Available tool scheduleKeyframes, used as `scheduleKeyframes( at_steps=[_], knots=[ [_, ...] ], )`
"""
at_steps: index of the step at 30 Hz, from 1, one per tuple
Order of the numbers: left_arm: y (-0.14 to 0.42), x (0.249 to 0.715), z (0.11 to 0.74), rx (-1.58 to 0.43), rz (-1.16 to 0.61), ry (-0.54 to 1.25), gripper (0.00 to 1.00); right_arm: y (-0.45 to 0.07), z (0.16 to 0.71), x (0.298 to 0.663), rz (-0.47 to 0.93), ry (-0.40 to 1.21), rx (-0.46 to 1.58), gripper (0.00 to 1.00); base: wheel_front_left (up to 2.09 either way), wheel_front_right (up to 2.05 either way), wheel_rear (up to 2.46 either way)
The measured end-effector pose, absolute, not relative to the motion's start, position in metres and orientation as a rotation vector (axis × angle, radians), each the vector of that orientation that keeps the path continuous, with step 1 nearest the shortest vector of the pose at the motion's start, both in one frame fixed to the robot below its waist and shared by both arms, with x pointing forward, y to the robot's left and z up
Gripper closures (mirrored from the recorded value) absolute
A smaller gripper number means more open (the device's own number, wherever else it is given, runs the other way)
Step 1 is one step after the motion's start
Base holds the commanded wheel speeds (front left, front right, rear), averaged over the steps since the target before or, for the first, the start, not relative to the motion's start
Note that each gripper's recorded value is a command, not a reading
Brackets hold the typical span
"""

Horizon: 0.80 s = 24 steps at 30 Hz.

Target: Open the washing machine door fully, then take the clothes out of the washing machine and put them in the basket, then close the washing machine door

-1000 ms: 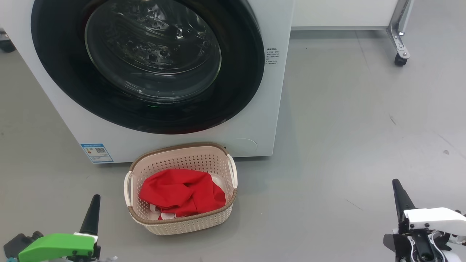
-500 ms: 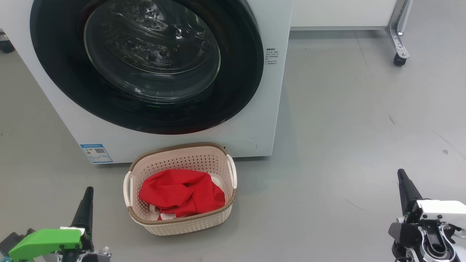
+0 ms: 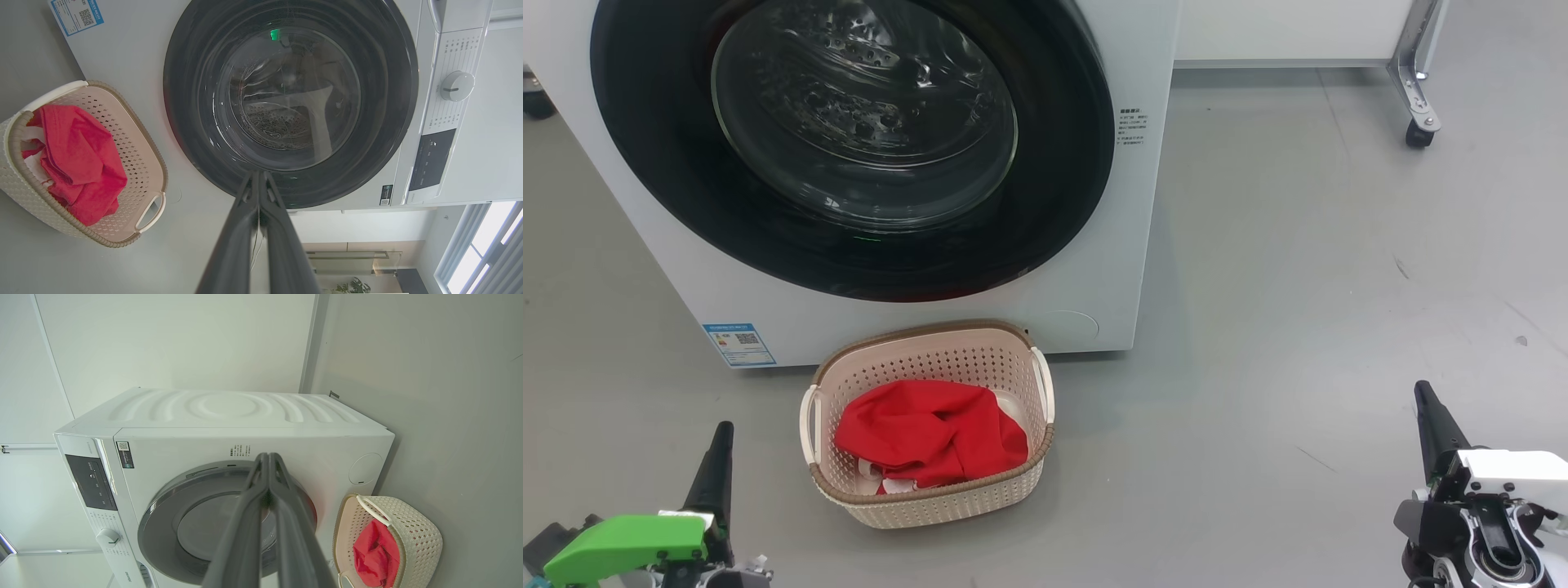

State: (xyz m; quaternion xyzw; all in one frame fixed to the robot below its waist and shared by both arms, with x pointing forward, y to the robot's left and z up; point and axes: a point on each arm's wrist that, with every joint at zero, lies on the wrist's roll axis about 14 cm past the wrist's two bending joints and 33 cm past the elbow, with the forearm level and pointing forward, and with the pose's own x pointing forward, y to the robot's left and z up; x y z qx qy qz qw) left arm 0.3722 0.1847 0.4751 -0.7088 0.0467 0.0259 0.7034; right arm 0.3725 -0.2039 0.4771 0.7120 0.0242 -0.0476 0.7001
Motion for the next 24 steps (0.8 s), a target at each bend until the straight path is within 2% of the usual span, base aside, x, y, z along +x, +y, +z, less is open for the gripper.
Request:
scheduleKeyframes(
  at_steps=[24],
  knots=[
    [0.1853, 0.372, 0.4731, -1.577, 0.064, 0.107, 1.0, -0.2036, 0.4776, 0.374, -0.101, 0.057, 1.587, 1.0, 0.0, 0.0, 0.0]
  ],
)
